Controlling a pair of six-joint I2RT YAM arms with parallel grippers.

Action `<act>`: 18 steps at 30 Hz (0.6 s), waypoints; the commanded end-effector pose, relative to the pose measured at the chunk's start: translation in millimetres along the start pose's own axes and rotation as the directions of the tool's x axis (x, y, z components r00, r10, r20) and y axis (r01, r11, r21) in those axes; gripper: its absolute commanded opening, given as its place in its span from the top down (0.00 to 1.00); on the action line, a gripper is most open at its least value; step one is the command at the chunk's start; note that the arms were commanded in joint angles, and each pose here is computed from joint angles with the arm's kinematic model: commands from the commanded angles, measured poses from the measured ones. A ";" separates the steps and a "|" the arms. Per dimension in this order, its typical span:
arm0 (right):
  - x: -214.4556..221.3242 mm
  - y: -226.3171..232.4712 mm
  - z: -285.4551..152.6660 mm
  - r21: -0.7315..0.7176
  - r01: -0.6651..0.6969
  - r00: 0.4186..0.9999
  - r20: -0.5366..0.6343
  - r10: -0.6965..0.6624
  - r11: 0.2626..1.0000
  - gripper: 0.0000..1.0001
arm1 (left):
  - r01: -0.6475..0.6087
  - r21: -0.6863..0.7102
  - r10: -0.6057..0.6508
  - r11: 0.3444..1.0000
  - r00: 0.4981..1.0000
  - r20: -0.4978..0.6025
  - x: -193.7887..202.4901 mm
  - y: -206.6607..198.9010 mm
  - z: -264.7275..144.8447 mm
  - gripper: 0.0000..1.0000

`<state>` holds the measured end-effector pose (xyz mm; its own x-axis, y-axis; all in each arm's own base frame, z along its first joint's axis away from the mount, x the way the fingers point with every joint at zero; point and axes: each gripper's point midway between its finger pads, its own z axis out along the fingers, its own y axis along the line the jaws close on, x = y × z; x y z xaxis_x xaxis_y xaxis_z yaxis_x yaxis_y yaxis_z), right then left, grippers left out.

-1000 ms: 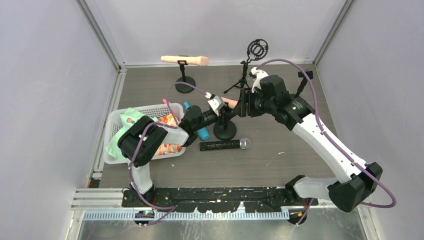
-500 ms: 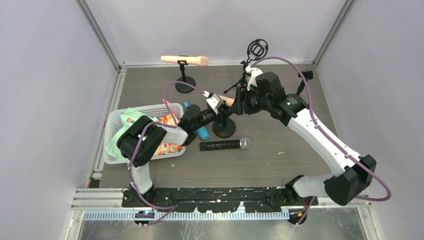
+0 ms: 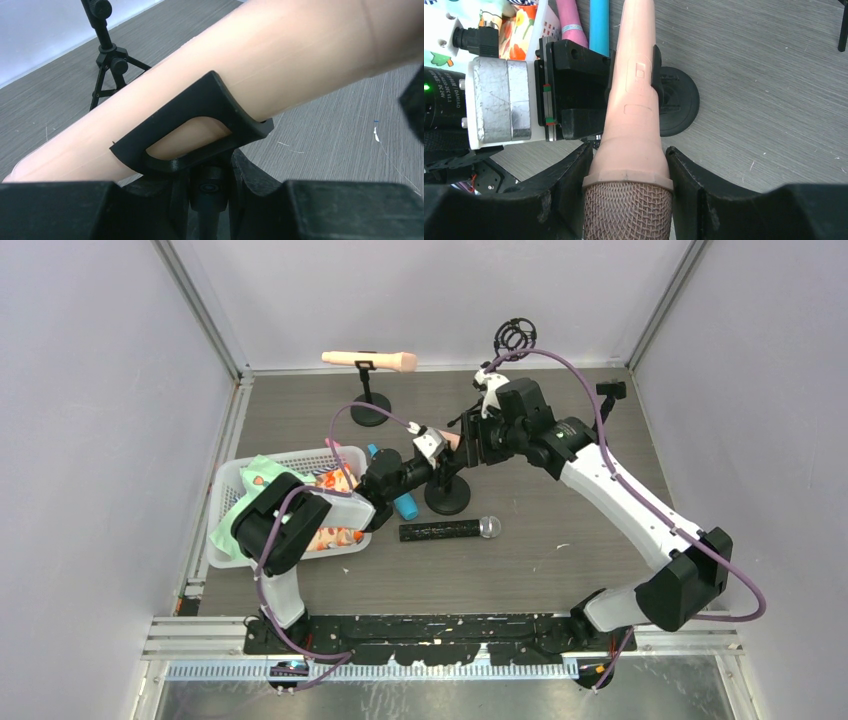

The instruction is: Attach the microphones to the stand

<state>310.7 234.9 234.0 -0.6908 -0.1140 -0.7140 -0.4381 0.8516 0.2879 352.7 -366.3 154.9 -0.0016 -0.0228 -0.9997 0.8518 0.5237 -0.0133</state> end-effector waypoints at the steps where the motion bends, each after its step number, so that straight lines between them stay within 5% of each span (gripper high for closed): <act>1: 17.6 -25.2 34.3 0.093 0.041 0.997 -0.076 -0.034 0.995 0.99 | -0.123 0.150 0.113 0.981 0.991 0.073 -25.8 -42.6 3.8 1.00; 10: 16.7 -28.2 39.8 0.097 0.054 0.996 -0.070 -0.047 0.994 0.94 | -0.119 0.121 0.111 0.986 0.991 0.068 -22.8 -38.3 0.6 1.00; 12: 13.8 -28.0 37.3 0.097 0.061 0.997 -0.057 -0.056 0.993 0.82 | -0.116 0.110 0.109 0.987 0.992 0.063 -20.8 -36.2 0.6 1.00; 16: 0.1 -21.5 22.2 0.079 0.071 0.997 0.009 -0.072 0.994 0.35 | -0.101 -0.002 0.101 0.995 0.994 0.044 -16.5 -16.8 0.6 1.00; 18: -10.6 -16.3 9.3 0.065 0.079 0.995 0.060 -0.083 0.995 0.26 | -0.109 -0.069 0.112 0.992 0.993 0.036 -15.9 -4.5 -0.3 1.00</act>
<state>320.6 237.9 228.0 -0.6655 -0.1486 -0.7314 -0.4641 0.8499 0.2497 352.2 -367.7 155.5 0.0135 -0.0172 -0.9998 0.8362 0.5484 0.0018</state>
